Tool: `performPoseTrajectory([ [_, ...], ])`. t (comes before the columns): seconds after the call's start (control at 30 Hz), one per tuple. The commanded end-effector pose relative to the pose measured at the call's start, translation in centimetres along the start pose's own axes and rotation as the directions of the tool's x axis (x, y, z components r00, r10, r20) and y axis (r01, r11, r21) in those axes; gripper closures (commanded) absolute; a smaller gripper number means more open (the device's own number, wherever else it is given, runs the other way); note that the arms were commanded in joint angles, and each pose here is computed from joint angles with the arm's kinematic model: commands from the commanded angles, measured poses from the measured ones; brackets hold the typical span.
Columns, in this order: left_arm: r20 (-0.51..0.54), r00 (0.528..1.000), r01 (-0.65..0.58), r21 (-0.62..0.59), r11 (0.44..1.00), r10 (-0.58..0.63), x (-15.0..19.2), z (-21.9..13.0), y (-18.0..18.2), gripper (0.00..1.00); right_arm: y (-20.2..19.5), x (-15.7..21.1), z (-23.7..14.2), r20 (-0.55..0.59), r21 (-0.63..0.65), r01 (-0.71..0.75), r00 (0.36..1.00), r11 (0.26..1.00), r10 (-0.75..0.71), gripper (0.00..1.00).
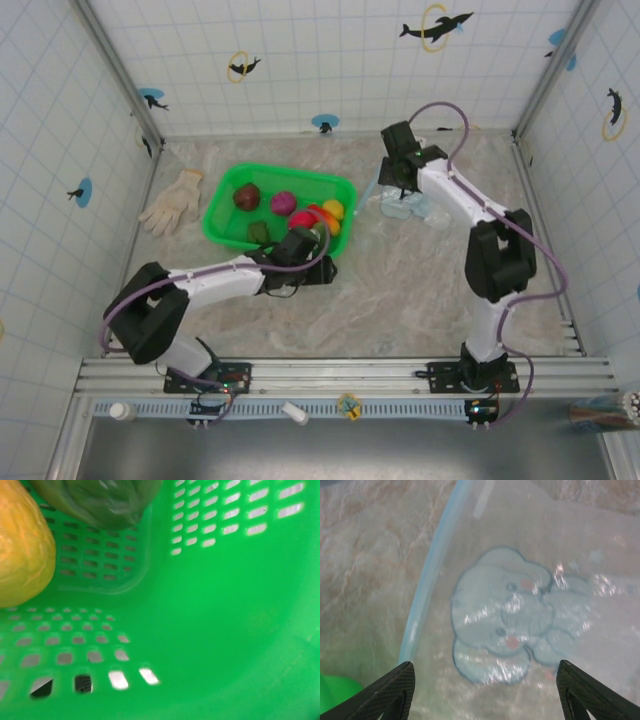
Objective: Place the food in the zip-top bag and seal the zipper
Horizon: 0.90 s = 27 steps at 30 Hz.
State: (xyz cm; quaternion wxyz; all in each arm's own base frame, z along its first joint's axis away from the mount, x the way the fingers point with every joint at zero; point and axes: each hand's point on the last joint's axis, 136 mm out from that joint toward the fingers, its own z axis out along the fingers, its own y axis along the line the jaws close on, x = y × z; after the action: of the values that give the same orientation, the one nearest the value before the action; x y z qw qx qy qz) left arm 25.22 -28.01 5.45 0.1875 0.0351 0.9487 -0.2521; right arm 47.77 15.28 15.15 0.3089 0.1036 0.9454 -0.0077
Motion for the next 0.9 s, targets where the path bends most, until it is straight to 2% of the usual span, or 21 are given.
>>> performPoseTrajectory([
  [0.0, 0.102, 0.994, 0.038, 0.060, 0.997, -0.044, -5.3, 0.4, -1.7, 0.26, 0.3, -1.3, 2.3, -0.035, 0.053, -0.023, 0.999, 0.998, 0.025, 0.22],
  [0.07, 0.131, 0.991, 0.024, 0.054, 0.998, -0.031, -7.1, 0.6, -2.0, 0.26, 1.5, -2.5, 4.1, -0.029, 0.043, -0.019, 0.999, 0.999, 0.020, 0.19],
  [0.13, 0.130, 0.991, -0.011, 0.115, 0.993, -0.004, -7.8, 0.5, -3.5, 0.25, 2.3, -3.2, 6.6, -0.035, 0.047, -0.015, 0.999, 0.999, 0.016, 0.17],
  [0.23, 0.106, 0.994, -0.048, 0.220, 0.974, 0.025, -6.7, -1.1, -5.3, 0.24, 3.7, -4.7, 9.0, -0.019, 0.015, -0.020, 1.000, 1.000, 0.020, 0.10],
  [0.37, 0.108, 0.993, -0.077, 0.221, 0.972, 0.054, -3.9, -4.1, -3.7, 0.23, 4.6, -3.9, 11.3, -0.014, -0.007, 0.006, 1.000, 1.000, -0.006, 0.11],
  [0.5, 0.147, 0.983, -0.137, 0.153, 0.979, 0.114, -2.1, -7.4, -1.5, 0.22, 5.2, -2.3, 12.7, -0.021, 0.032, 0.084, 0.996, 0.996, -0.083, 0.16],
  [0.63, 0.204, 0.963, -0.191, 0.071, 0.979, 0.173, -1.8, -10.1, 0.2, 0.20, 5.9, -0.3, 13.1, -0.053, 0.062, 0.179, 0.983, 0.982, -0.175, 0.25],
  [0.77, 0.276, 0.937, -0.205, -0.051, 0.977, 0.211, -2.5, -11.6, 2.4, 0.18, 5.9, 2.4, 13.3, -0.116, 0.058, 0.273, 0.957, 0.960, -0.265, 0.35],
  [0.87, 0.285, 0.929, -0.214, -0.111, 0.971, 0.237, -2.4, -11.7, 3.6, 0.19, 5.3, 4.4, 13.2, -0.173, 0.037, 0.299, 0.942, 0.954, -0.288, 0.37],
])
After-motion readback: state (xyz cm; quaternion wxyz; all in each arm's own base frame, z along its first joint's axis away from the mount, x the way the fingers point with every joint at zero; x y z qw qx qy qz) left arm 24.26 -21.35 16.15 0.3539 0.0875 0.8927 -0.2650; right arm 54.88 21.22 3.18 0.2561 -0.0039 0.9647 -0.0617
